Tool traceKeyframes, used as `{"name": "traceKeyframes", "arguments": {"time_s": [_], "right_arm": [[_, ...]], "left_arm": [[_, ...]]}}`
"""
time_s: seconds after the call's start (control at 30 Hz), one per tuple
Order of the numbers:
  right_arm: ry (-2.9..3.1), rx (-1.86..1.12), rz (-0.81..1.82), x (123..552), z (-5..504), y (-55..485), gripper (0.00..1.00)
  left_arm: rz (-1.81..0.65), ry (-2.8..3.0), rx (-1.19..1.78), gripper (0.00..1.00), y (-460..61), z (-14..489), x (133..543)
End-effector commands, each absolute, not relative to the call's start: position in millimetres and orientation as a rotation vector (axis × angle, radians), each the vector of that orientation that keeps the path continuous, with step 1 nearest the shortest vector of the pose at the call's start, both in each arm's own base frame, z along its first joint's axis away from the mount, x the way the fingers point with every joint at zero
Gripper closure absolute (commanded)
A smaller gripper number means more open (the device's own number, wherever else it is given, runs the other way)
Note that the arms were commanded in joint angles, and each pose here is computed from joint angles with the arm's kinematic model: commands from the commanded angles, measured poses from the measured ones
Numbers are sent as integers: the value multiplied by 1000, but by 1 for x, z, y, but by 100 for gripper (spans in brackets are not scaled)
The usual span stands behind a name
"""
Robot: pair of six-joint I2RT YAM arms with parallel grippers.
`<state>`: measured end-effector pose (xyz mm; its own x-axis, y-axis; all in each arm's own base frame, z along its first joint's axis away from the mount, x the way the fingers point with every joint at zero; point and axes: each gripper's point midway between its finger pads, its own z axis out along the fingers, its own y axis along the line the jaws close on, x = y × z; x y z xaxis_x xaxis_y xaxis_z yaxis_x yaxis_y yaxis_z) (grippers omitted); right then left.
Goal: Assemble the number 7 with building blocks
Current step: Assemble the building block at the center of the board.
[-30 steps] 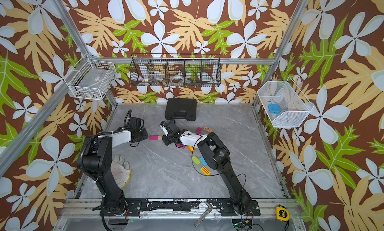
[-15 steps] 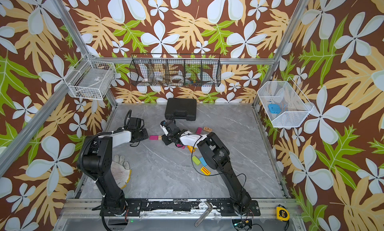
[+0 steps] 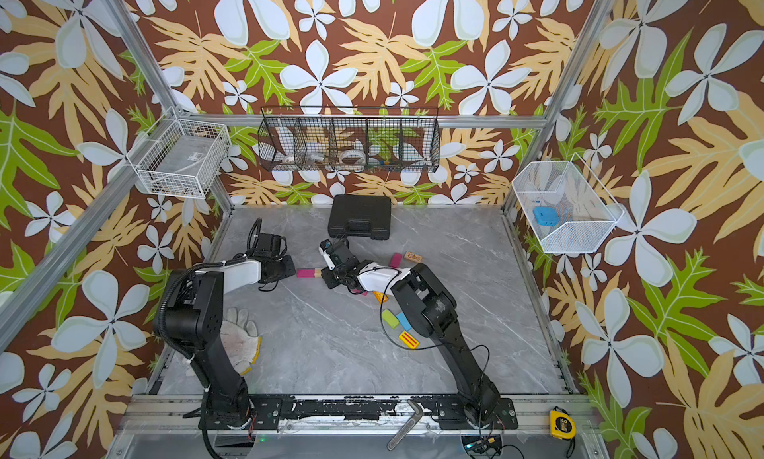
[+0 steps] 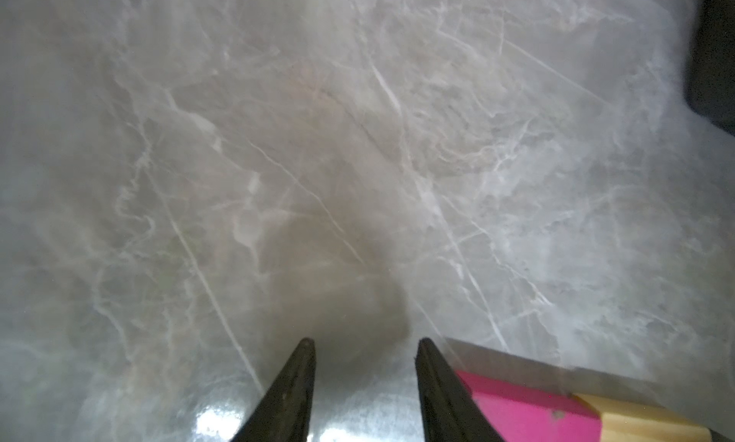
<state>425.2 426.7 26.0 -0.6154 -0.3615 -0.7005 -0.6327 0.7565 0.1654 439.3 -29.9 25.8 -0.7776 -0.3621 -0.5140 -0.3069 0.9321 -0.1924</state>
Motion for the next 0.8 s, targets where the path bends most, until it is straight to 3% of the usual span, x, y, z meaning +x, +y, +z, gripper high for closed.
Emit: {"name": "traceKeyframes", "arguments": {"time_s": [0.0, 0.43, 0.77], "right_arm": [[2350, -749, 516, 415, 15, 420, 54], [2293, -781, 530, 412, 50, 397, 46], [2362, -744, 439, 434, 37, 377, 53]], "left_arm": [[-154, 2567, -477, 56, -34, 19, 430], [-115, 2583, -484, 58, -30, 16, 425], [-76, 2606, -465, 61, -32, 14, 420]]}}
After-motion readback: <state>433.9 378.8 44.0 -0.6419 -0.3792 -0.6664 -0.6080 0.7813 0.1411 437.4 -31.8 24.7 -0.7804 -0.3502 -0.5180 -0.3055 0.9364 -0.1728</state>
